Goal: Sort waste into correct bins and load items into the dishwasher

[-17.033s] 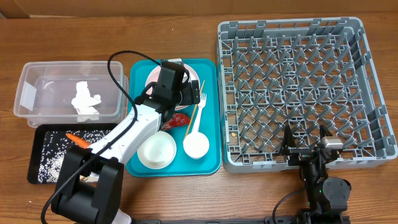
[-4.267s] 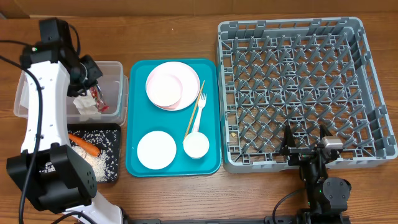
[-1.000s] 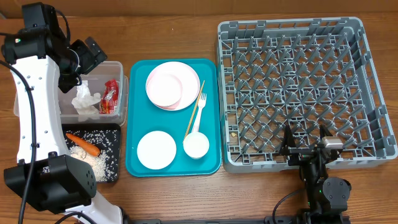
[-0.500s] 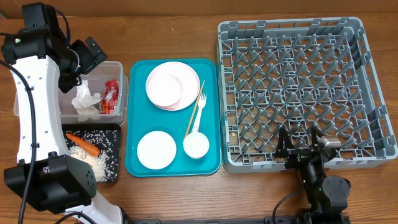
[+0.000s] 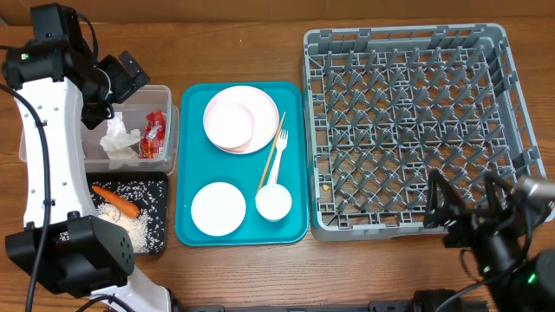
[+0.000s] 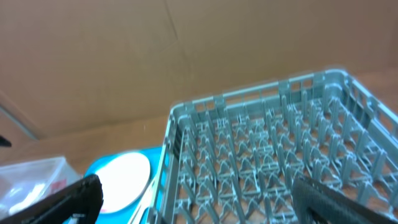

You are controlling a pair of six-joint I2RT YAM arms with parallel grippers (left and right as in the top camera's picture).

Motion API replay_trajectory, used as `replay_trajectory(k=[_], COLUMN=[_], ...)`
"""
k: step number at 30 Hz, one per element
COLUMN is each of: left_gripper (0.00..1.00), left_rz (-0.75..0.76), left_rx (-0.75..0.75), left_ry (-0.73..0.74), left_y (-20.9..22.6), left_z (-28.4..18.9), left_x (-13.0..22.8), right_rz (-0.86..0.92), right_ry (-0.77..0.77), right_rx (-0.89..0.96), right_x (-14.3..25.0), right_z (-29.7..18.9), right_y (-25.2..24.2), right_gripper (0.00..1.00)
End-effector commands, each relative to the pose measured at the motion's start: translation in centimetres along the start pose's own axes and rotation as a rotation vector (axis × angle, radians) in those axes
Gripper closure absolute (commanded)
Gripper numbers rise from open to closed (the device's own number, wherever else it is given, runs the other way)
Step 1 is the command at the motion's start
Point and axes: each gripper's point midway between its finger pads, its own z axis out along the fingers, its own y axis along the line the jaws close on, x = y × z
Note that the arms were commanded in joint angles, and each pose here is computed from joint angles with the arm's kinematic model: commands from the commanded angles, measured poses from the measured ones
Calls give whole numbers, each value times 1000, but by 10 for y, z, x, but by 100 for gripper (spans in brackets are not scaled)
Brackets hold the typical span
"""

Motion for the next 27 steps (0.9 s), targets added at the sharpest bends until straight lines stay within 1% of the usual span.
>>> replay_trajectory(k=[1,4,9,11,13,27], left_gripper=[0,0,0,0,0,0], left_rz=[13,13,13,13,13,13], left_rx=[13,12,12,12,12,13], left_ry=[-15,-15,-15,-15,-15,-15], left_y=[-1,-1,-1,-1,-1,-1], left_z=[-7,-7,-7,-7,-7,-7], left_x=[-3,-2,-2,-2,-2,-3], right_rz=[2,10,23,23,21,28], right_ry=[64,129,271,298,303,308], right_rx=[31,63,107,137,164,153], right_x=[-29,-30,-1,6,8,9], right_z=[-2,2,3,0,-1,-1], right_y=[6,4,-5,-11,-16,-14], right_gripper=[0,0,0,0,0,0])
